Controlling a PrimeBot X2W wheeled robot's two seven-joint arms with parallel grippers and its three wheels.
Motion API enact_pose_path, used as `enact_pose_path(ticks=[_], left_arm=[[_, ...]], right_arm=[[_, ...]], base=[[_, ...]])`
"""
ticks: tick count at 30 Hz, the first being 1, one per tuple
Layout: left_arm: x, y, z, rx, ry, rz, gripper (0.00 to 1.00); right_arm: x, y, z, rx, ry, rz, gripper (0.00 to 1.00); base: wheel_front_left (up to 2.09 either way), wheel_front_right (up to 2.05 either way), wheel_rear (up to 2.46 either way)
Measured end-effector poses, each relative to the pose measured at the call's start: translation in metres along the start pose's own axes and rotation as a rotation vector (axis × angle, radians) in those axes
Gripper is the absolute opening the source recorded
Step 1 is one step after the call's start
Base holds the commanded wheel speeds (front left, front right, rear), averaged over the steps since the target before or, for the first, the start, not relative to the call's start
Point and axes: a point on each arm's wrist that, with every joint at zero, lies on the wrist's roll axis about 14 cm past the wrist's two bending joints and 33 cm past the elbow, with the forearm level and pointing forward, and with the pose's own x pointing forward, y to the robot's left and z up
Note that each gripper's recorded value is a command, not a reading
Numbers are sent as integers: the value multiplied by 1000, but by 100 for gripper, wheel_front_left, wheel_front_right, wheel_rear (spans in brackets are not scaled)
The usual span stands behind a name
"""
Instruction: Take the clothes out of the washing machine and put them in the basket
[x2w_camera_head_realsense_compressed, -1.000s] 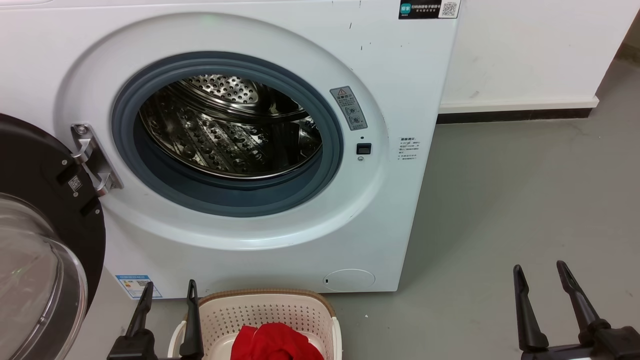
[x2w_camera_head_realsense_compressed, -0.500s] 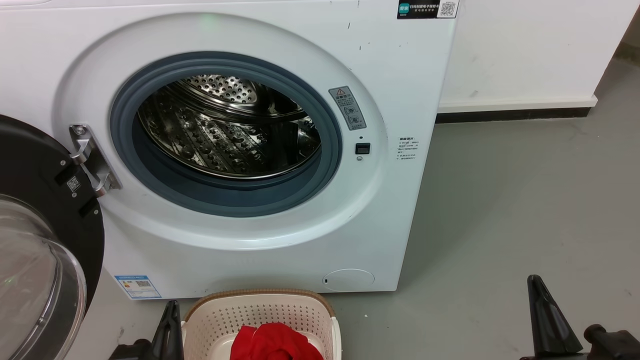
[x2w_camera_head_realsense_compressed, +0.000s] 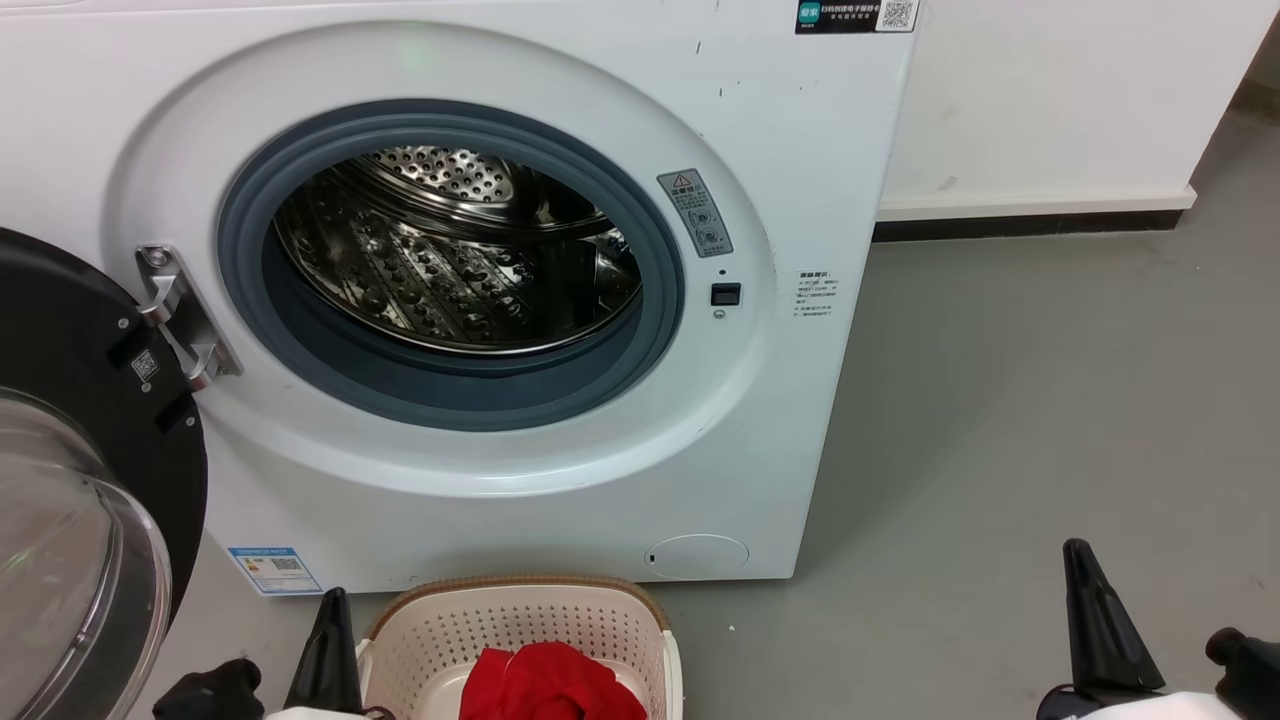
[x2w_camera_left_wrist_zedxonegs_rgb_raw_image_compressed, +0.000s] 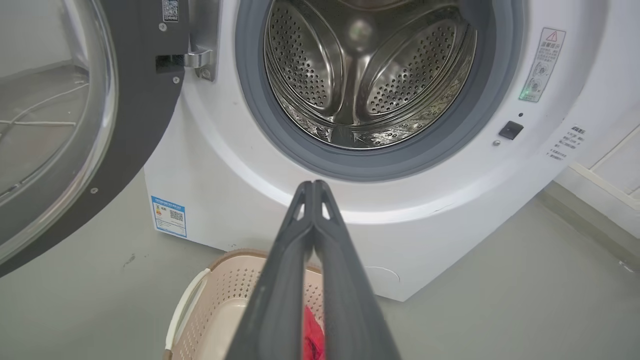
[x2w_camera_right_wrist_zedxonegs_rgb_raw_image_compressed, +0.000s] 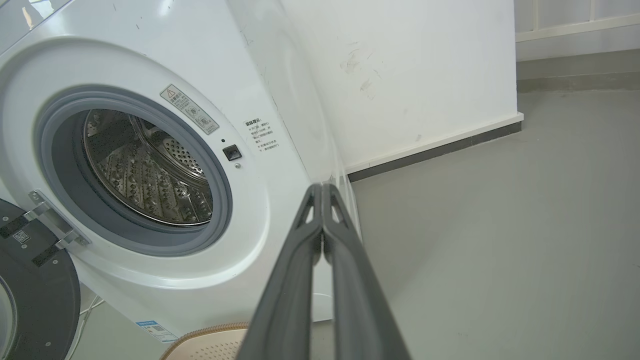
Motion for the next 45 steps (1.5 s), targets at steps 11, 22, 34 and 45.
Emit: enact_pose_path(ticks=[11, 22, 34, 45], left_arm=[[7, 2, 0, -193, 22, 17, 0], [14, 2, 1, -364, 33, 20, 0], [20, 1, 1, -531, 49, 19, 0], [26, 0, 4, -666, 54, 13, 0]], right_arm=[[9, -4, -2, 186, 11, -28, 0], [16, -7, -4, 353, 25, -49, 0], [24, -9, -7, 516, 37, -66, 0], [31, -10, -9, 648, 49, -74, 0]], base=[[0, 0, 0], [0, 0, 0], [0, 0, 0], [0, 0, 0]])
